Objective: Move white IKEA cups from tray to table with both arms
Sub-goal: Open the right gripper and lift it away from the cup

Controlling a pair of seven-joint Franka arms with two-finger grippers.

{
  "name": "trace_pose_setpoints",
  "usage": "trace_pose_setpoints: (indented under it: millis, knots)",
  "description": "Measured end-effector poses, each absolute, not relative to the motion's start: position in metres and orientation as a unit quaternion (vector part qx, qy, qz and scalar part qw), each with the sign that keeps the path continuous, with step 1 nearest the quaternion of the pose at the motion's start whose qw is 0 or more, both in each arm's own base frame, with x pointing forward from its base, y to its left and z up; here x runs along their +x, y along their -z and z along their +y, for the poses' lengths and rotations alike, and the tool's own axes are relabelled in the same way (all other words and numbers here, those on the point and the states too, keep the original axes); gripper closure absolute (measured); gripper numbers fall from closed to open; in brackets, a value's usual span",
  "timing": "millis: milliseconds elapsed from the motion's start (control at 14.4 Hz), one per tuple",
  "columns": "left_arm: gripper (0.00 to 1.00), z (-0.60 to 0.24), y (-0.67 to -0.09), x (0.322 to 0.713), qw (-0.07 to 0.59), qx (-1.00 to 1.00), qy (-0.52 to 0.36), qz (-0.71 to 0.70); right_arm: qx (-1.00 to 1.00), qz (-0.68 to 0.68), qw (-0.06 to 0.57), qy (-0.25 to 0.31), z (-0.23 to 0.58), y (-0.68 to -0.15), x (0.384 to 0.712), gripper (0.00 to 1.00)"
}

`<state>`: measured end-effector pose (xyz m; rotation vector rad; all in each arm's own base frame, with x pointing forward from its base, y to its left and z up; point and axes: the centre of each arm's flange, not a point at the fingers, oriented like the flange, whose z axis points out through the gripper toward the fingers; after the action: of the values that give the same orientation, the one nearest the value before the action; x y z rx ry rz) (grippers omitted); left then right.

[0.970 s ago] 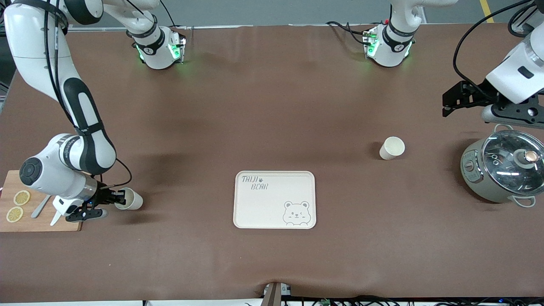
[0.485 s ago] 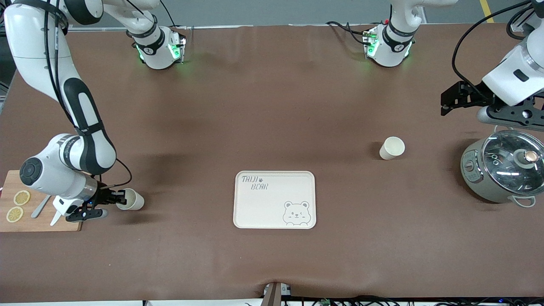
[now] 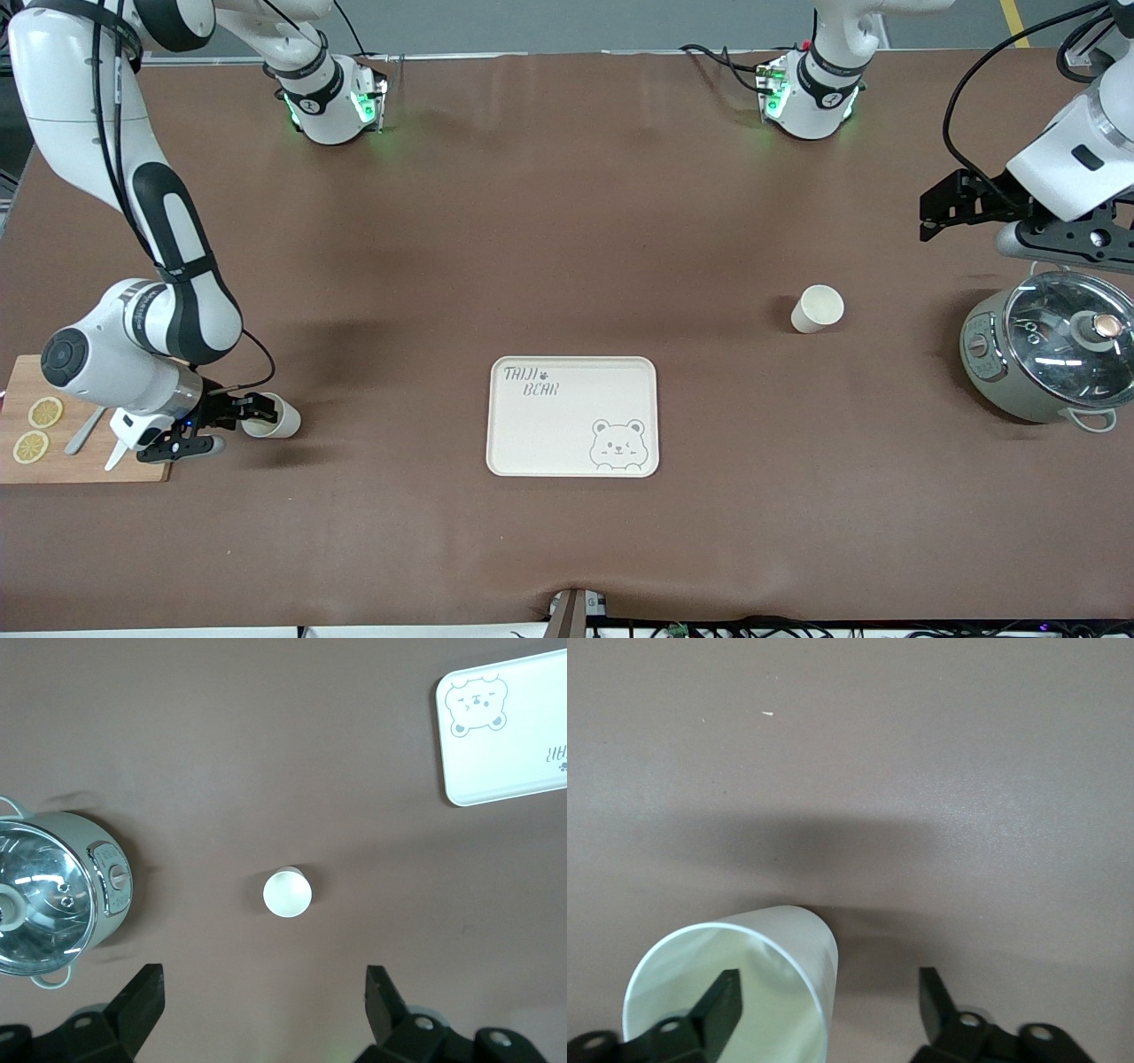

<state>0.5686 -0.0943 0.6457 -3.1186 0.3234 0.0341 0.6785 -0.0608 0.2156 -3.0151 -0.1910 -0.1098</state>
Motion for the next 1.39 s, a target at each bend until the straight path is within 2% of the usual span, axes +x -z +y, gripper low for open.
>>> trace_pose_setpoints:
  millis: [69, 346, 485, 762, 970, 1385]
  knots:
    - [0.0, -0.094, -0.646, 0.569, 0.003, -0.995, -0.011, 0.103, -0.996, -0.063, 0.059, 0.037, -0.061, -0.216, 0.679, 0.0]
    - [0.0, -0.086, -0.643, 0.571, 0.004, -0.995, -0.014, 0.096, -0.995, -0.065, 0.061, 0.039, -0.06, -0.226, 0.684, 0.0]
    - [0.0, -0.082, -0.641, 0.573, 0.004, -0.996, -0.015, 0.093, -0.995, -0.072, 0.071, 0.023, -0.057, -0.248, 0.69, 0.0]
    - [0.0, -0.082, -0.641, 0.573, 0.004, -0.996, -0.015, 0.093, -0.992, -0.082, 0.094, -0.016, -0.051, -0.33, 0.696, 0.0]
    - [0.0, -0.081, -0.641, 0.573, 0.004, -0.996, -0.015, 0.092, -0.994, -0.064, 0.073, -0.043, -0.051, -0.396, 0.69, 0.0]
    - [0.0, -0.08, -0.641, 0.573, 0.004, -0.996, -0.015, 0.091, -0.996, -0.044, 0.047, -0.064, -0.043, -0.516, 0.654, 0.0]
